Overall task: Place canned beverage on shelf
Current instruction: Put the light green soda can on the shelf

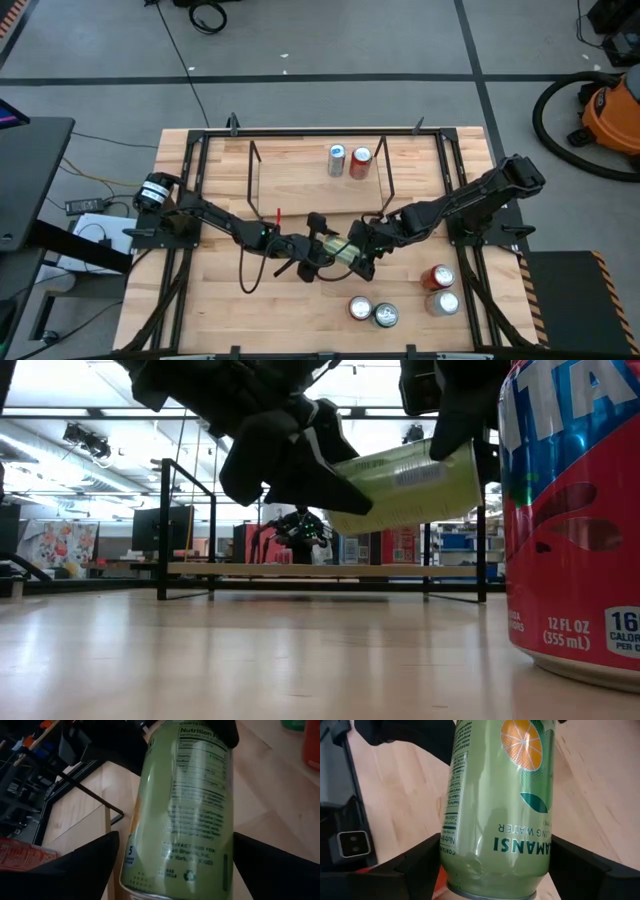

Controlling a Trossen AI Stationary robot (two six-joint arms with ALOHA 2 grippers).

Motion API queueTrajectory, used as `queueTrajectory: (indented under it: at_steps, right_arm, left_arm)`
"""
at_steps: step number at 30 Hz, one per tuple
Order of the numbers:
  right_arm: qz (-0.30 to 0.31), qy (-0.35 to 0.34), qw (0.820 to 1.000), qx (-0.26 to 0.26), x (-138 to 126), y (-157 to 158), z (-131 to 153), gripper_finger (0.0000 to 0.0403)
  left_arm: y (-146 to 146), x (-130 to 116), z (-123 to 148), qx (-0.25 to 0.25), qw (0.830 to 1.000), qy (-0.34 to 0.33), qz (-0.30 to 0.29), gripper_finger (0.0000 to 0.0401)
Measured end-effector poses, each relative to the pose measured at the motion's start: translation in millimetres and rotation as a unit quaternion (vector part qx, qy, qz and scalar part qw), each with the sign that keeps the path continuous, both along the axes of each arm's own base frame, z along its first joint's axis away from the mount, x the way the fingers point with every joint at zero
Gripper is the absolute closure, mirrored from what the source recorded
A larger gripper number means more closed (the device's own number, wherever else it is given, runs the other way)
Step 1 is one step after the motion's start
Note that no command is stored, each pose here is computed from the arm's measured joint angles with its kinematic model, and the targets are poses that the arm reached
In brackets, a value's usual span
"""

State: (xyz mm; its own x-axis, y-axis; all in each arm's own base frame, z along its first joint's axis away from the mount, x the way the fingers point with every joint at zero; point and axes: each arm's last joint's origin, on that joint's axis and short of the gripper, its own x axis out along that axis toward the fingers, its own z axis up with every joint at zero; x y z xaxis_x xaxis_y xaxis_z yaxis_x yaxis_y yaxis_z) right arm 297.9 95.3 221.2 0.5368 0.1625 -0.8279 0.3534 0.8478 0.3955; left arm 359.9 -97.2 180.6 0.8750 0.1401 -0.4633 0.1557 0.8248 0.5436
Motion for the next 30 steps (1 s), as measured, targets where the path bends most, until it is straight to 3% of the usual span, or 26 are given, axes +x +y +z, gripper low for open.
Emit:
queueTrajectory:
  at_steps: [11,30]
  right_arm:
    - [-0.008,-0.004,1.000,0.004,2.2,-3.8,0.1,0.0081]
    - [-0.028,-0.028,0.999,0.002,0.2,-10.8,11.0,0.0052]
  left_arm:
    - [0.5,-1.0,-1.3,0.021,1.000,0.011,-0.006,0.0108]
    - [0.7,-0.8,-0.9,0.011,1.000,0.007,0.003,0.0107]
